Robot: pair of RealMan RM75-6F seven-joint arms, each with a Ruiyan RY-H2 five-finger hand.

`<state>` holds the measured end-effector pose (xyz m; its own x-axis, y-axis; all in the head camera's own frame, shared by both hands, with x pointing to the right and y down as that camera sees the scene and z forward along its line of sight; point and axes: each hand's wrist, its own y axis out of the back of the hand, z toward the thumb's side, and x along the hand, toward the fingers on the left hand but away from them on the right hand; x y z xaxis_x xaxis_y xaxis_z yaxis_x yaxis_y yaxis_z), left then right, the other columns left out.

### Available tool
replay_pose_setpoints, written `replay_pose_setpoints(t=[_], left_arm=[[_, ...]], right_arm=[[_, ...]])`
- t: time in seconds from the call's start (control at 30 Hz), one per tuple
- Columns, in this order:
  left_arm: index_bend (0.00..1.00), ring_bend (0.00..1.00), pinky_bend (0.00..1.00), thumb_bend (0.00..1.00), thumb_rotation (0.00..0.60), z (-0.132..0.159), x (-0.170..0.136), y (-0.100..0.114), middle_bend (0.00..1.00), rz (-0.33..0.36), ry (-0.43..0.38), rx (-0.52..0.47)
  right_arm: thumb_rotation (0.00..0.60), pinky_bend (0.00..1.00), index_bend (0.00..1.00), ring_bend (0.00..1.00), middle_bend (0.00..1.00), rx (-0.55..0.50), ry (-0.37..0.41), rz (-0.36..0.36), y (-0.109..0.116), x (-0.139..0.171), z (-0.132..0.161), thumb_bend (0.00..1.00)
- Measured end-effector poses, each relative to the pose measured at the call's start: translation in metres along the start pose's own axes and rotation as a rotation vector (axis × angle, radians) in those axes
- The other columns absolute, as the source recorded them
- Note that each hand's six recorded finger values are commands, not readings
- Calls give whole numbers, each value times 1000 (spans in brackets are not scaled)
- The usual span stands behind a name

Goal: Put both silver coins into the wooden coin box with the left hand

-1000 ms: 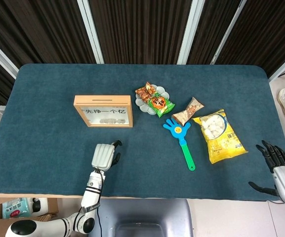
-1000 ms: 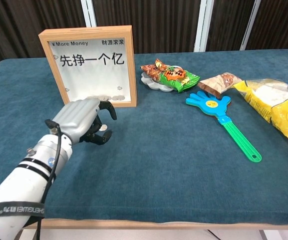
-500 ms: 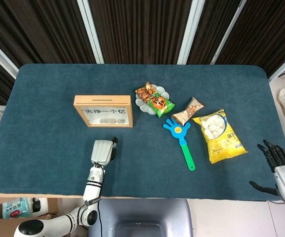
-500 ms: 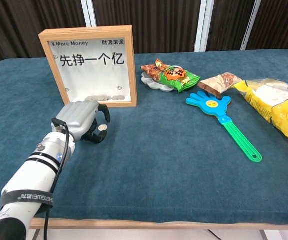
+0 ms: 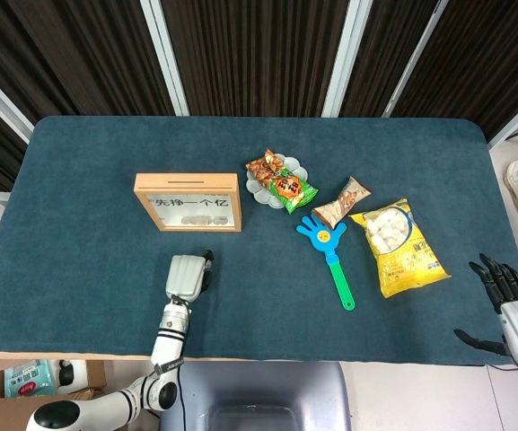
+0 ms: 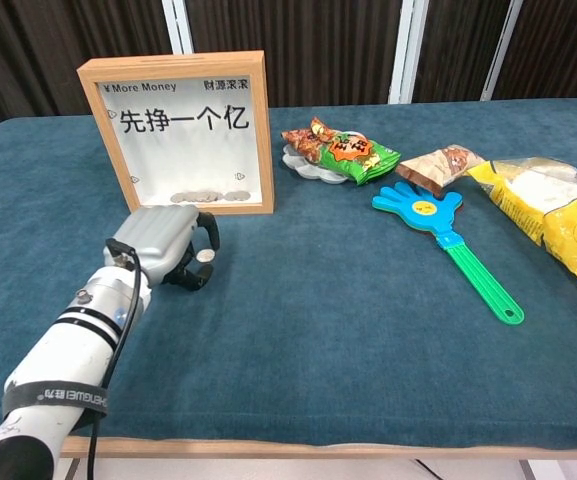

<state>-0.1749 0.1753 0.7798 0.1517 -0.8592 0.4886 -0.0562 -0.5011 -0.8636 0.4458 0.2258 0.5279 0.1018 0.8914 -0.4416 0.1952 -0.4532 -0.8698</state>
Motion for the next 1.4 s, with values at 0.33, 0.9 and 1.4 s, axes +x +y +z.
replay_pose_setpoints(t=[0.33, 0.9, 1.4], left_arm=[[441, 1000, 1000, 416, 600, -3, -1, -3, 1000, -16, -4, 34], [446, 1000, 1000, 419, 600, -7, 0, -4, 1000, -16, -5, 69], [483, 1000, 1000, 418, 600, -8, 1, -5, 1000, -13, -7, 84]], right_arm=[[600, 0, 0, 0, 0, 1, -1, -1, 0, 0, 0, 154], [600, 0, 0, 0, 0, 2, 0, 1, 0, 0, 1, 154], [600, 0, 0, 0, 0, 3, 0, 2, -1, 0, 1, 154]])
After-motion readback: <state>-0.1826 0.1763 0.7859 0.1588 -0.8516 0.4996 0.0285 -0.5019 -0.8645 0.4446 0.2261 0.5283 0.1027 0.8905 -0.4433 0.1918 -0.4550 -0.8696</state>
